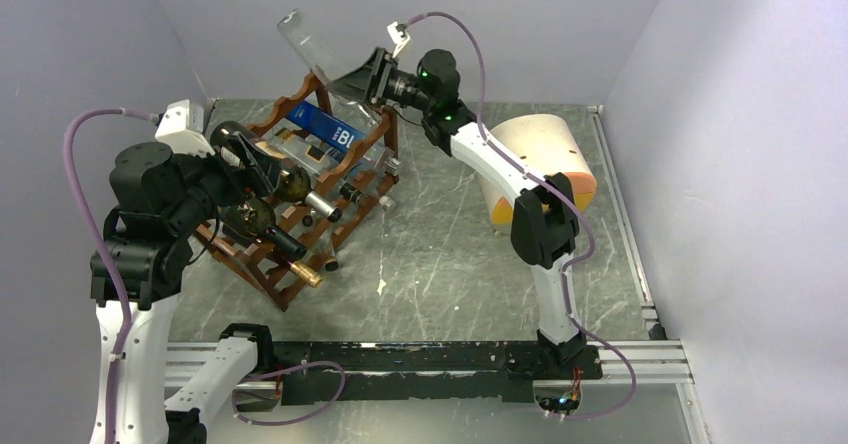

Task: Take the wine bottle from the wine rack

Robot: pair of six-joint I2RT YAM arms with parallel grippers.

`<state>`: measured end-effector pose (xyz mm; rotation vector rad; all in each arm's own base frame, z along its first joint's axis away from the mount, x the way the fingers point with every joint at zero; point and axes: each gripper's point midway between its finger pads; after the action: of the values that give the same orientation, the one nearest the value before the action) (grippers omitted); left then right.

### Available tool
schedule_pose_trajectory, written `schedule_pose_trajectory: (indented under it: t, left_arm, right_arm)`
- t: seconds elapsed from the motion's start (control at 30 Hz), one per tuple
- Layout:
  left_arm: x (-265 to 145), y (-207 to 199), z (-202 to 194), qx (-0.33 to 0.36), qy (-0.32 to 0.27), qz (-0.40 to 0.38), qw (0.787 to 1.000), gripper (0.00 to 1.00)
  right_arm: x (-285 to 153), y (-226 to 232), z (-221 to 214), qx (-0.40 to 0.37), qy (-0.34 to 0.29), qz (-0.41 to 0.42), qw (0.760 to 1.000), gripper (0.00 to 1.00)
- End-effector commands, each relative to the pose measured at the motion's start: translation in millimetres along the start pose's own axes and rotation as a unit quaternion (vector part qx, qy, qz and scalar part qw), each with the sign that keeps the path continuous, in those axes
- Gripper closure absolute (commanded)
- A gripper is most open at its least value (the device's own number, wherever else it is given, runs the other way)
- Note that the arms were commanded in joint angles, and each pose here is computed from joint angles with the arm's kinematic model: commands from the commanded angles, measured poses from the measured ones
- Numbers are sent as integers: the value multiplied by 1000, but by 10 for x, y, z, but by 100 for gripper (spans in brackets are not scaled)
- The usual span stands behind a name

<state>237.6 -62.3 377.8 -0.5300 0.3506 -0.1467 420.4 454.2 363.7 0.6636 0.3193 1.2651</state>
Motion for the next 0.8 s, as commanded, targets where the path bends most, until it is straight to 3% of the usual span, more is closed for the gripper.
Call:
schedule_pose_trajectory:
  t: [0.0,0.1,0.27,0.47,0.6,0.77]
  left_arm:
    - [-53,-110,45,-7,-1,-23,1000,7]
    - [-53,-149,33,-7,2,-35,999,7]
    - [-17,-263,-2,-4,13,-70,997,7]
    - [56,-662,-12,11,41,-187,982,7]
    - [124,-984,47,39,77,-277,957,7]
    - [225,-1233,107,54,74,-340,936,7]
  right_arm:
    - [-354,853,583,35,-63,144,987,100]
    - [-619,992,687,29,-71,144,987,100]
    - [-992,908,596,0,-52,69,996,100]
    - [-1682,693,334,-21,-26,-16,999,100]
    - [-1984,505,-77,-39,44,-84,995,100]
    - [-2482,304,-545,-71,134,-205,967,100]
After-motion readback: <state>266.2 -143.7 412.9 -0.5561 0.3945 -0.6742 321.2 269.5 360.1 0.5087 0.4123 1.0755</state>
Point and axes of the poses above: each gripper's point midway between its finger pads, its own x axis out along the fingers, its own y axis along the line the jaws close on, z = x × y, and after that the axes turned 7 degrees about -x, right-handed
